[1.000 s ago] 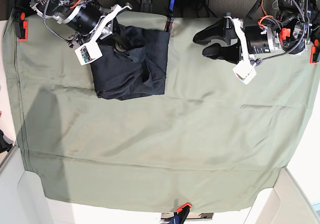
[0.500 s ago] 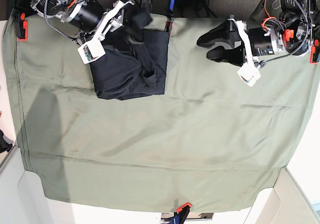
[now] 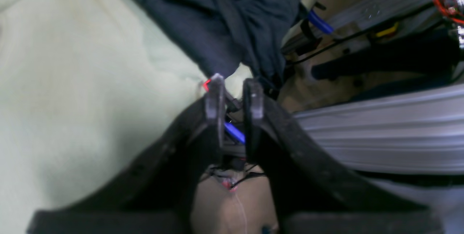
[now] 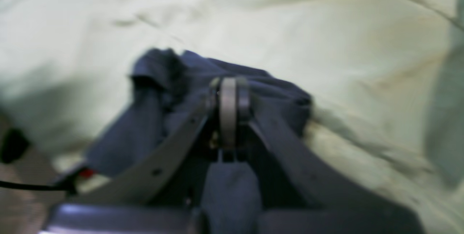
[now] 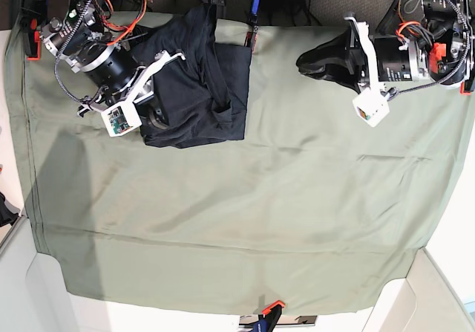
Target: Fold the T-shirt properly
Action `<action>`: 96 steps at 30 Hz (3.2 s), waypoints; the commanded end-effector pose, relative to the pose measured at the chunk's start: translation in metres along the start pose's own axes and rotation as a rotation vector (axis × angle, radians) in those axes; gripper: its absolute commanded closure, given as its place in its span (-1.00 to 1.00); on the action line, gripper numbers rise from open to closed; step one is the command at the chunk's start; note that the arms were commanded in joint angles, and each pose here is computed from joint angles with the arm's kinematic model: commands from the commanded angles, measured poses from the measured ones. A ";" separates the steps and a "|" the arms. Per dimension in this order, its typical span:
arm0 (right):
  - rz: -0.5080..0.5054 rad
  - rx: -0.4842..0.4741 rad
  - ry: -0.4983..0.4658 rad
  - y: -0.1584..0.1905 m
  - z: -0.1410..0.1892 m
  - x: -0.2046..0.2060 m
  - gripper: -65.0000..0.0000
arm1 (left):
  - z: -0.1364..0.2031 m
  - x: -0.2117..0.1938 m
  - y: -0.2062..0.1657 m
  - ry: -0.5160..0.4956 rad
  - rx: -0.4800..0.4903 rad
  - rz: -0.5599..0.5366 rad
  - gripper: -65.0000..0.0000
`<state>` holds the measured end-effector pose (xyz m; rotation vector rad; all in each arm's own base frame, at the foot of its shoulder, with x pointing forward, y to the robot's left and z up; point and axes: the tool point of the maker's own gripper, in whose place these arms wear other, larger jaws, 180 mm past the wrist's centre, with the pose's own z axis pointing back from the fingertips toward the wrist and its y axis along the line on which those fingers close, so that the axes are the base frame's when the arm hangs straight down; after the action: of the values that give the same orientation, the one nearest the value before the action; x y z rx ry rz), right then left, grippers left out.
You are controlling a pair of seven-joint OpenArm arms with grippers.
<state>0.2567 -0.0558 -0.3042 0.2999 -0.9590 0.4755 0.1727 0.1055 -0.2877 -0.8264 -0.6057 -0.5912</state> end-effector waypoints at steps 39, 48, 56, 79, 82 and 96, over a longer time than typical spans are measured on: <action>-0.211 -0.212 -0.046 -0.098 -0.012 -0.008 1.00 | -0.144 -0.047 -0.029 0.172 -0.030 -0.257 0.92; -0.211 -0.211 -0.041 -0.098 -0.012 -0.009 1.00 | -0.148 -0.063 0.004 0.251 0.025 -0.232 0.92; -0.213 -0.210 -0.025 -0.098 -0.012 -0.012 1.00 | -0.147 -0.053 0.044 0.310 0.107 -0.270 0.92; -0.183 -0.225 -0.001 -0.107 -0.007 -0.015 1.00 | -0.092 0.018 0.164 0.359 0.359 -0.345 0.92; -0.183 -0.223 -0.003 -0.107 -0.007 -0.015 1.00 | -0.083 0.021 0.170 0.344 0.374 -0.355 0.92; -0.223 -0.178 -0.042 -0.099 -0.009 -0.008 1.00 | -0.075 0.025 0.169 0.325 0.353 -0.325 0.92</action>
<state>0.3028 -0.1388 -0.3329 0.2468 -0.9347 0.1737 0.3134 0.1255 -0.4050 -0.3073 -0.4912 -0.8560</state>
